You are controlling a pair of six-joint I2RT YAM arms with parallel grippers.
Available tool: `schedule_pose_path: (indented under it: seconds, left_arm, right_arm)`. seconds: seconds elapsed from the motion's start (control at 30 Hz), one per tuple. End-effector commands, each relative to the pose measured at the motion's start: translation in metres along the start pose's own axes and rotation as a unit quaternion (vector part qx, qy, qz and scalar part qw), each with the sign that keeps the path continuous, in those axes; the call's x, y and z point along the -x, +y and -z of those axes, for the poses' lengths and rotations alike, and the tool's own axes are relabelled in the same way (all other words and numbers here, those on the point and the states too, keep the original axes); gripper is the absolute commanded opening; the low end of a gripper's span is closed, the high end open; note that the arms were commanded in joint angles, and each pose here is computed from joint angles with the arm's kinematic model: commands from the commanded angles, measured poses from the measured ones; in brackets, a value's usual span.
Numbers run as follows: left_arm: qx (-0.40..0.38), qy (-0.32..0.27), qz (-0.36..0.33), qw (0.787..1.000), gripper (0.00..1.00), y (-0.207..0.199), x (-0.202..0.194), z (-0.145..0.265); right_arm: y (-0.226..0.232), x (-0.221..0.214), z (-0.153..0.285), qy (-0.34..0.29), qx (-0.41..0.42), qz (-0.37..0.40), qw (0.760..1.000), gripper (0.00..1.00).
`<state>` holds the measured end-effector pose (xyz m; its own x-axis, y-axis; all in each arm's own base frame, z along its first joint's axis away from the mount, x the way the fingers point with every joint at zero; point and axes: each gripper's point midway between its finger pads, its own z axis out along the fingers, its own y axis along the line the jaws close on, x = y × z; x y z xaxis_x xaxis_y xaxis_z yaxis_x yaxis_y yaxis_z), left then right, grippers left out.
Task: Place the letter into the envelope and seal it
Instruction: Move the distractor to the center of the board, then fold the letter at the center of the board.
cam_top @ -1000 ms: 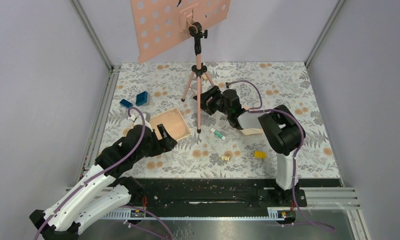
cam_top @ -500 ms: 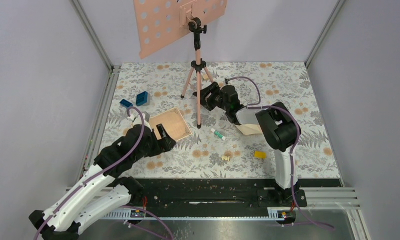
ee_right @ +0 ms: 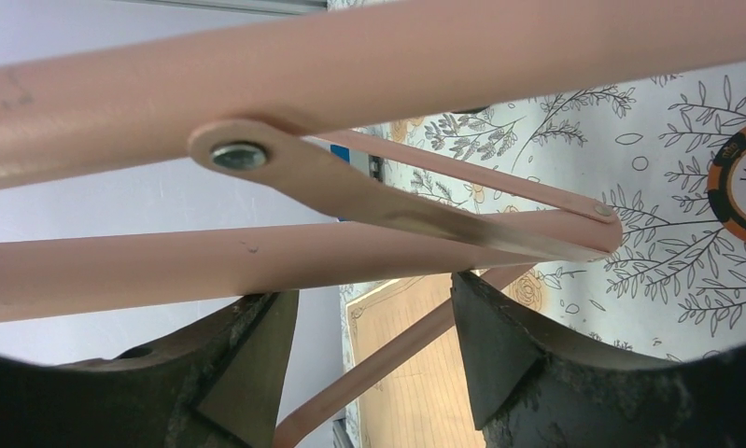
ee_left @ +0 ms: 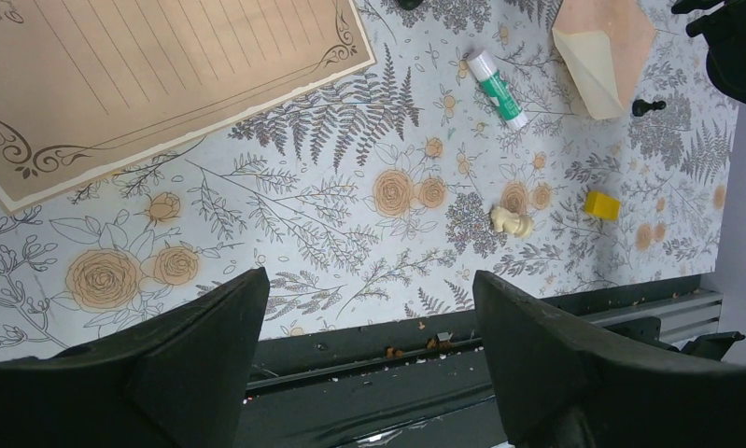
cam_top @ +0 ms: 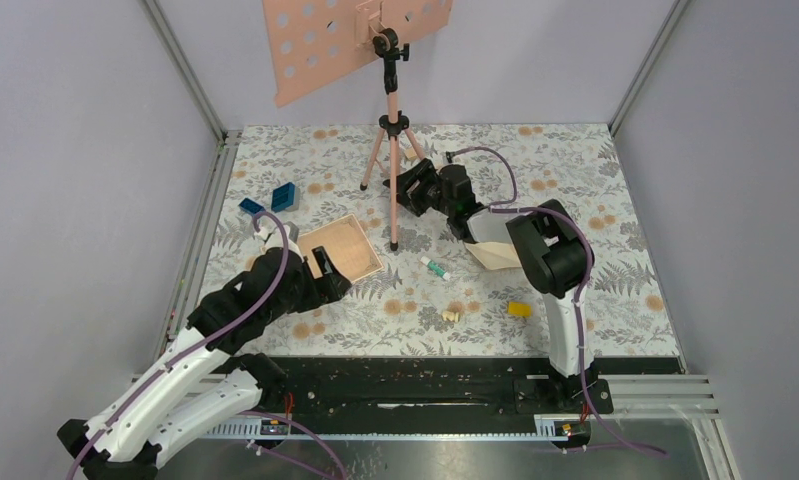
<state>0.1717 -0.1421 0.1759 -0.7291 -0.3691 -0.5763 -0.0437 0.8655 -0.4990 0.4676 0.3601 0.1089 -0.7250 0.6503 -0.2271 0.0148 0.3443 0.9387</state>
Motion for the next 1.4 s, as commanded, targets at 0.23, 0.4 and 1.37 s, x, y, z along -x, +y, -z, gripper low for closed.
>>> schedule_pose_path:
  seconds: [0.23,0.4,1.37]
  left_arm:
    - [-0.017,-0.015,0.010,1.000,0.85,-0.014,0.011,-0.005]
    - [-0.010,-0.031,0.002,0.999,0.86,-0.014,0.020,-0.005]
    - [0.178,-0.003,0.264,0.948,0.88,0.164,0.057,-0.100]
  right_arm:
    - [0.017,0.025,0.037,-0.025,0.011,0.040,0.999,0.76]
    - [0.012,0.037,0.082,-0.039,-0.002,0.057,0.998,0.79]
    - [-0.053,-0.019,0.299,-0.046,-0.164,0.206,0.964,0.87]
